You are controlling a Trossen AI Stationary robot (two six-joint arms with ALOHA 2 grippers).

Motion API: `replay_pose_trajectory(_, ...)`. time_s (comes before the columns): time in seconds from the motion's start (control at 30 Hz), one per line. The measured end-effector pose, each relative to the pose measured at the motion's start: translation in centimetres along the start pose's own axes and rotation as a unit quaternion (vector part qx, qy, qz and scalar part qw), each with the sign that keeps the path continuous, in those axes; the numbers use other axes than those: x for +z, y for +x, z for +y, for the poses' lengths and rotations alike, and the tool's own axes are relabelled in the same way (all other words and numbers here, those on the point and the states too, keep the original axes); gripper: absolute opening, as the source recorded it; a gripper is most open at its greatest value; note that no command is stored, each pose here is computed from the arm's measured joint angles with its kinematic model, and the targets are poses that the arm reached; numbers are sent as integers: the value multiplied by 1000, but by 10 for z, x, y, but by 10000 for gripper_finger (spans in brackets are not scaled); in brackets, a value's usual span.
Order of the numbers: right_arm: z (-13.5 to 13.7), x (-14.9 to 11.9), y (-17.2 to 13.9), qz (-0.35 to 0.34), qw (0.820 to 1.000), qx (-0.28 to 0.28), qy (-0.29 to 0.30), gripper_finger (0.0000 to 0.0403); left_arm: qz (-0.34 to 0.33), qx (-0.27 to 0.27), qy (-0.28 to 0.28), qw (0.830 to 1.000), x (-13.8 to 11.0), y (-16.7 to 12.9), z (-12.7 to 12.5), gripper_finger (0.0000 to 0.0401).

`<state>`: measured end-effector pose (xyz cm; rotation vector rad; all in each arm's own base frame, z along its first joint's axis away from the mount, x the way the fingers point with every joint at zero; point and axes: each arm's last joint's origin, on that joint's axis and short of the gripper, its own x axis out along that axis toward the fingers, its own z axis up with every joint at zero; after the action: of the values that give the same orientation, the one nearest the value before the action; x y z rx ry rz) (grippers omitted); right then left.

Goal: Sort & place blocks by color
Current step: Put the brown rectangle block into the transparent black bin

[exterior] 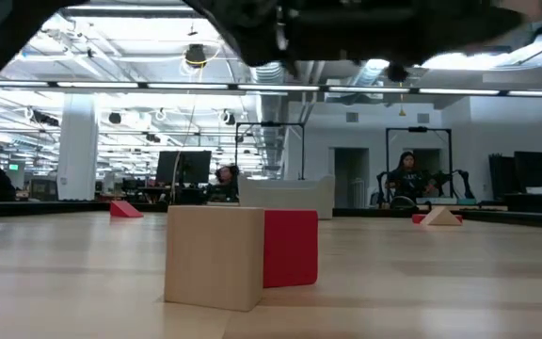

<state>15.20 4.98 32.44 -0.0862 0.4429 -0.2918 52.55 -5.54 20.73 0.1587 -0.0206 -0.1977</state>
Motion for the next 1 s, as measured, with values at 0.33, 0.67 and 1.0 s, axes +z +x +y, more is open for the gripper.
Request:
replay_pose_trajectory(0.33,-9,-6,-21,-5,1000,25,17,161,-37,-37,-4,999,-9,57,-12,113)
replay_pose_trajectory(0.67,-12,-7,-22,-3,1000,21,16,157,-108,-57,-20,992,-35,80,-18,114)
replay_pose_trajectory(1.0,-12,-7,-22,-2,1000,20,15,154,-39,-64,3,997,-60,84,-21,114)
